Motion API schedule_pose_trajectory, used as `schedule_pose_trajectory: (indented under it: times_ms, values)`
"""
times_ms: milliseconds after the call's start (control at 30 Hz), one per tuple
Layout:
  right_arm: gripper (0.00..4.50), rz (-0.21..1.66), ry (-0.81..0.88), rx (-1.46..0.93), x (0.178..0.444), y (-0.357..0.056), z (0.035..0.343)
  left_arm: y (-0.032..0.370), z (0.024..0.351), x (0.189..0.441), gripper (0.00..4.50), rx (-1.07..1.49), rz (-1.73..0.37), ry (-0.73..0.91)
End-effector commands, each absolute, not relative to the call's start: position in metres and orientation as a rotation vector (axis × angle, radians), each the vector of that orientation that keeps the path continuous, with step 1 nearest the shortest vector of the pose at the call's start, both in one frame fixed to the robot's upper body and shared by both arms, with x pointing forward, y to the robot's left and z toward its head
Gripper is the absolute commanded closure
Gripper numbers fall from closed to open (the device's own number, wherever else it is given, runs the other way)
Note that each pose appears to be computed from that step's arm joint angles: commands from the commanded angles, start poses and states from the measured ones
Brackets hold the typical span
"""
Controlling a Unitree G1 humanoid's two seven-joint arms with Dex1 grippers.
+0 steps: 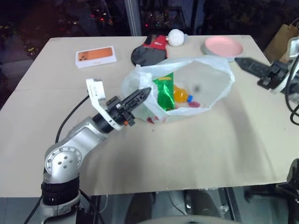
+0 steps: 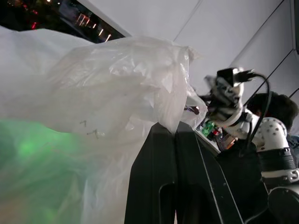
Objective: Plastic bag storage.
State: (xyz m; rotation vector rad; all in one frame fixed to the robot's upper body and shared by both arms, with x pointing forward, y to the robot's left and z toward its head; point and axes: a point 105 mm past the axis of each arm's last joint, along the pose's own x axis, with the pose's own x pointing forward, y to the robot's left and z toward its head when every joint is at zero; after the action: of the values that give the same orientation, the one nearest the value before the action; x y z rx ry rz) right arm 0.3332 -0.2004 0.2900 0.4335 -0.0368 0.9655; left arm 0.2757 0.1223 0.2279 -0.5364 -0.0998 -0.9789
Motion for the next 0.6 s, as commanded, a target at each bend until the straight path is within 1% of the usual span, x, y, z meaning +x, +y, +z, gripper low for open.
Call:
schedule_pose_trajectory:
  times_ms: [33, 133, 300, 500, 533, 600]
  values:
    - [0.01, 1.072, -0.046, 0.419, 0.314, -0.186, 0.297, 0.123, 0.236, 0.272, 4.50, -0.520, -0.987, -0.137]
    - [0.01, 1.122, 0.012, 0.380, 0.305, -0.170, 0.288, 0.123, 0.236, 0.272, 4.50, -0.522, -0.989, -0.135]
    - [0.01, 1.053, 0.088, 0.259, 0.314, -0.161, 0.267, 0.123, 0.235, 0.273, 4.50, -0.522, -0.993, -0.133]
    - [0.01, 1.141, 0.060, 0.280, 0.305, -0.147, 0.275, 0.122, 0.235, 0.273, 4.50, -0.520, -0.998, -0.131]
    - [0.25, 1.154, 0.055, 0.279, 0.303, -0.145, 0.277, 0.122, 0.235, 0.273, 4.50, -0.519, -0.999, -0.131]
    - [0.87, 1.182, 0.023, 0.301, 0.300, -0.141, 0.284, 0.121, 0.235, 0.274, 4.50, -0.518, -1.000, -0.133]
